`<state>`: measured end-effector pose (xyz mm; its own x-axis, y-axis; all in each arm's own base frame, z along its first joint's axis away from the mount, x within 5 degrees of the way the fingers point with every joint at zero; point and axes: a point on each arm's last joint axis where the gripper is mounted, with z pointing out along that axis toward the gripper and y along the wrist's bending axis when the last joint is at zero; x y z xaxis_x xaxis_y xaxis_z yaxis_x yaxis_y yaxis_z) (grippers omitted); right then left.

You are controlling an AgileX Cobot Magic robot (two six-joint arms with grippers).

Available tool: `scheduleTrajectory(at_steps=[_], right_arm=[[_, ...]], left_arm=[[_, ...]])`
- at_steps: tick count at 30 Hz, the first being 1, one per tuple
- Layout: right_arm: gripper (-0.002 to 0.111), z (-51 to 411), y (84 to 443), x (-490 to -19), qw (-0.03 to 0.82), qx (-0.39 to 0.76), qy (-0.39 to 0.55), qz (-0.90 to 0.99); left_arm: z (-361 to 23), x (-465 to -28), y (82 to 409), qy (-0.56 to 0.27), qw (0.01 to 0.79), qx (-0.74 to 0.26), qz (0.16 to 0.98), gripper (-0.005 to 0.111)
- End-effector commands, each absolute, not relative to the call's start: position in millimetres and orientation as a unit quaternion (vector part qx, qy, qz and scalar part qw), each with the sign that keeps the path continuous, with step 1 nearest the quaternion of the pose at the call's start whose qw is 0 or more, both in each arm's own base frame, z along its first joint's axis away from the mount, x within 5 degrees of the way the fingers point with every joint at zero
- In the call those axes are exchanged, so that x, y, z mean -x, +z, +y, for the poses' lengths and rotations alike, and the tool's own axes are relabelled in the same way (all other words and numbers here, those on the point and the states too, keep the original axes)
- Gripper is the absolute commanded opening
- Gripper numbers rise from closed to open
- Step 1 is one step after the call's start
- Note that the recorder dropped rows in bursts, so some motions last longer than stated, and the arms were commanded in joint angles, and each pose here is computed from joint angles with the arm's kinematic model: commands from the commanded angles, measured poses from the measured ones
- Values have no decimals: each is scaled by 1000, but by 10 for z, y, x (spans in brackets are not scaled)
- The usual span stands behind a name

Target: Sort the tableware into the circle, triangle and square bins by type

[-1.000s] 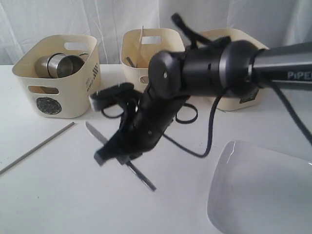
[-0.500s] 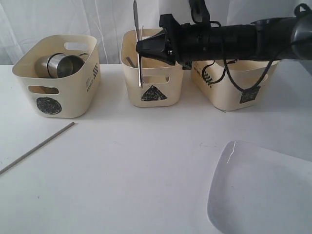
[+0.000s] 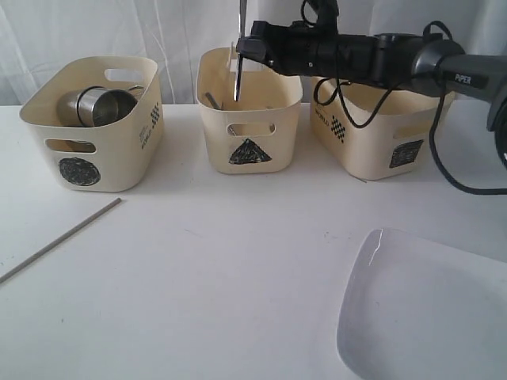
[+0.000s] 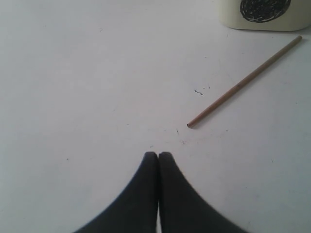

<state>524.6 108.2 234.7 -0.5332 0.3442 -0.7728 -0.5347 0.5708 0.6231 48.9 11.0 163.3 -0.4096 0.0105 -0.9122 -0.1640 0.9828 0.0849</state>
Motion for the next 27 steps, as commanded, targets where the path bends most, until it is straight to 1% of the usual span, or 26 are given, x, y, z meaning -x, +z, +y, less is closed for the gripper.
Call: scheduleTrajectory(at_steps=[1, 4, 5, 7, 12, 14, 18, 21, 22, 23, 24, 27], right_arm=[[0, 1004, 2359, -5394, 509, 46, 435, 741], [0, 950, 2289, -5452, 518, 19, 406, 753], [2, 946, 2267, -5459, 517, 16, 404, 755], [9, 947, 2267, -5458, 517, 16, 404, 755], [35, 962, 2273, -5447, 514, 23, 412, 752], [38, 963, 2274, -5446, 514, 23, 413, 752], [38, 1013, 2295, -5403, 503, 47, 439, 743], [38, 1081, 2409, -5314, 491, 86, 478, 724], [36, 1112, 2466, -5264, 484, 106, 497, 713], [32, 1133, 2518, -5219, 478, 128, 503, 708], [27, 1154, 2563, -5168, 472, 155, 504, 707], [2, 1204, 2672, -4965, 427, 262, 474, 724]], left_arm=[[107, -488, 1622, 79, 542, 44, 835, 0], [107, -488, 1622, 79, 542, 44, 835, 0], [107, -488, 1622, 79, 542, 44, 835, 0], [107, -488, 1622, 79, 542, 44, 835, 0], [107, -488, 1622, 79, 542, 44, 835, 0], [107, -488, 1622, 79, 542, 44, 835, 0], [107, -488, 1622, 79, 542, 44, 835, 0], [107, -488, 1622, 79, 542, 44, 835, 0], [107, -488, 1622, 79, 542, 44, 835, 0], [107, -488, 1622, 79, 542, 44, 835, 0], [107, -488, 1622, 79, 542, 44, 835, 0], [107, -488, 1622, 79, 542, 44, 835, 0]])
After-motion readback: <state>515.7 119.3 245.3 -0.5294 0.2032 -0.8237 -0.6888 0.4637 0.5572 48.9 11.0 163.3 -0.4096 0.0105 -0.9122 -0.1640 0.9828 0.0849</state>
